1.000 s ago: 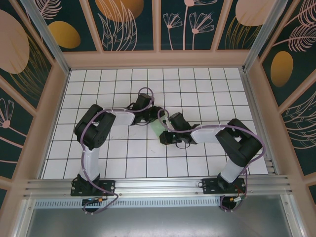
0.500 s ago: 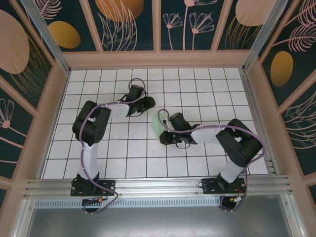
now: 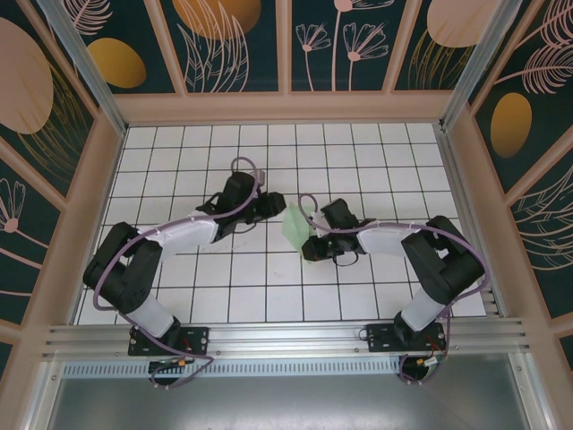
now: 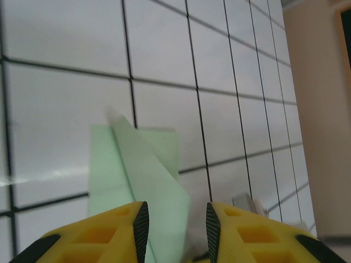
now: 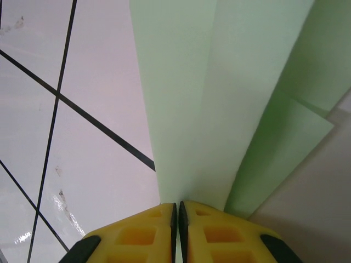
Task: Fold a paper plane with a square sheet of paper (fold left side to right side)
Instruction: Fourth fold the wing at the center of the table.
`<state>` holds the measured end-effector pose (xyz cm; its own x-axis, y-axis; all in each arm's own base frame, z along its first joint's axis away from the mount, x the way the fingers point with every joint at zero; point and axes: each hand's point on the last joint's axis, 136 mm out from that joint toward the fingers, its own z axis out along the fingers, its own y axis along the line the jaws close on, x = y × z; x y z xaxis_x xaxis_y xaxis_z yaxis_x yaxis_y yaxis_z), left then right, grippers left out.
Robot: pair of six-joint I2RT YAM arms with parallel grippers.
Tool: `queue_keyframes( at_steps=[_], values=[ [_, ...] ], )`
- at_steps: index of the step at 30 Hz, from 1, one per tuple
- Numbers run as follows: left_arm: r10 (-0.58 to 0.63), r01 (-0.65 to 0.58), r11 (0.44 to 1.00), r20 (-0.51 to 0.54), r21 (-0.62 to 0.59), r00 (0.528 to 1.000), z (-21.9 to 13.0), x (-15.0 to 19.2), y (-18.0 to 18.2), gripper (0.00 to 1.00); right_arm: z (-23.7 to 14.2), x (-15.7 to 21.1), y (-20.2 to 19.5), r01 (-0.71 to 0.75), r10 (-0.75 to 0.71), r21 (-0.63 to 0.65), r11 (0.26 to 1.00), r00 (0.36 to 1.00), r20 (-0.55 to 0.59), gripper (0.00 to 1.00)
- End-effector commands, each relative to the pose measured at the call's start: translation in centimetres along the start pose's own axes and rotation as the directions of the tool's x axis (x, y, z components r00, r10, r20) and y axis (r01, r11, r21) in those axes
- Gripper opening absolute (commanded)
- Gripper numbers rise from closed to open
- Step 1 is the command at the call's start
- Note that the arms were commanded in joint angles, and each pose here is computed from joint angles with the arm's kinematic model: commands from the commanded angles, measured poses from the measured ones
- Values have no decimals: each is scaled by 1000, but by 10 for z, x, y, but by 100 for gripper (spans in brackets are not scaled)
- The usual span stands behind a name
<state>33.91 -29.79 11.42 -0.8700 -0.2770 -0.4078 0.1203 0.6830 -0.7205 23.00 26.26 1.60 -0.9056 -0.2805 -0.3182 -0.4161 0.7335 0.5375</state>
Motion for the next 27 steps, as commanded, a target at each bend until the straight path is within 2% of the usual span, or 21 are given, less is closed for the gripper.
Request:
queue_keyframes(
  at_steps=[1, 9, 17, 27],
  values=[
    [-10, 15, 997, -64, 71, 998, 15, 24, -14, 36, 1, 36, -17, -26, 32, 50, 998, 993, -118, 16],
    [-6, 19, 996, -149, 87, 989, 67, 41, -21, 36, 2, 35, -19, -33, 40, 63, 997, 993, -113, 16],
    [-12, -2, 996, -145, -93, 989, 94, 42, 22, 36, 1, 35, -21, -42, 51, 77, 996, 992, -115, 16],
    [-49, 21, 983, -151, -183, 987, 104, 50, 56, 36, -6, 28, -15, -37, 42, 61, 997, 996, -80, 17]
  ],
)
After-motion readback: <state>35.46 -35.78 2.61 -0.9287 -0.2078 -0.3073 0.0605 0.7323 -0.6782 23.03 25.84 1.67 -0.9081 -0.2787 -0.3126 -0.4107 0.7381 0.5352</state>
